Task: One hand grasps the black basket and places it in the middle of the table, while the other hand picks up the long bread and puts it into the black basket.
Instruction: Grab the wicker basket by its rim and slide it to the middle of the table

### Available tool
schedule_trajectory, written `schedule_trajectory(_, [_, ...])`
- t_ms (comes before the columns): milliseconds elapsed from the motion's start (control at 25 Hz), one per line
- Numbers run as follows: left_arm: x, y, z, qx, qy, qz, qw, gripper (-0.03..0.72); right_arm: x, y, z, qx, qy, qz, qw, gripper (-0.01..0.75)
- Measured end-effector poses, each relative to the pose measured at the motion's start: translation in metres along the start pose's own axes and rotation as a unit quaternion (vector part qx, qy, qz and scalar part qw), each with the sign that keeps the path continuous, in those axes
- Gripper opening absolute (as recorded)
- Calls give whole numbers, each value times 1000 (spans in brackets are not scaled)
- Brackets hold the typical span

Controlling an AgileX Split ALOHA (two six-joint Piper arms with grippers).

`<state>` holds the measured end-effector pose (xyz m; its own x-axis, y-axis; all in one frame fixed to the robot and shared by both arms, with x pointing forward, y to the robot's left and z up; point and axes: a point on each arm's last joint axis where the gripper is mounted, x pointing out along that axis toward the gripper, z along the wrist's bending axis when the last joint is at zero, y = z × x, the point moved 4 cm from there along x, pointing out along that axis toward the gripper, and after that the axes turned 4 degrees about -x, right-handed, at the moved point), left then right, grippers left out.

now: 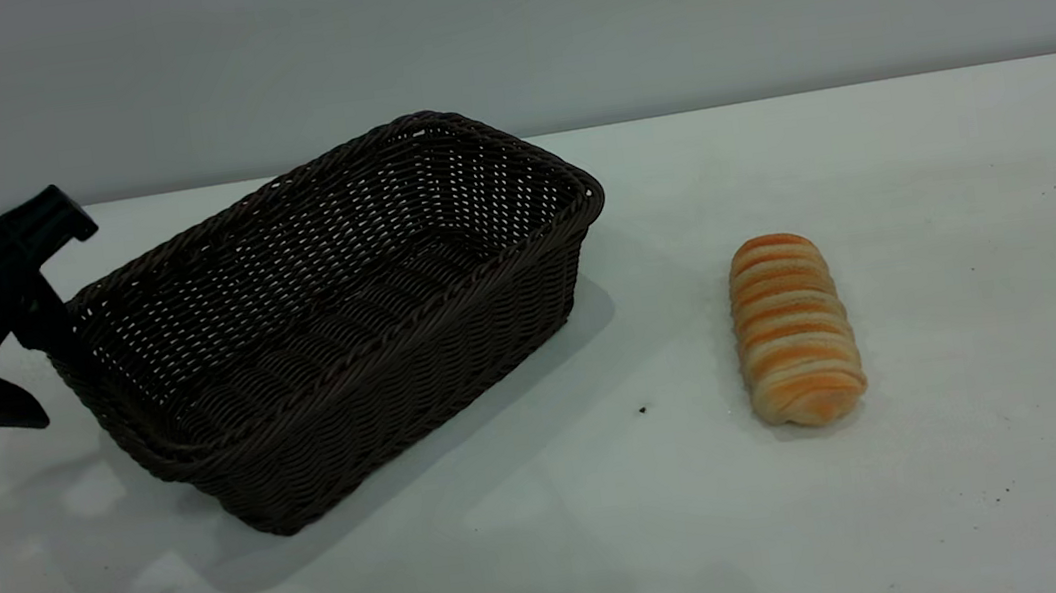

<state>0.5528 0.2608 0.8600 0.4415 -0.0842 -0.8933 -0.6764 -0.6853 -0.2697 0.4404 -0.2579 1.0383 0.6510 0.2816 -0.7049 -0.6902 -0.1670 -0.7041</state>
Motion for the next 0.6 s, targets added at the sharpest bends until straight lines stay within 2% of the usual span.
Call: schedule_trajectory(600, [19, 8, -21, 14, -2, 21, 1000, 379, 0, -1, 1, -3, -5, -3, 1000, 473])
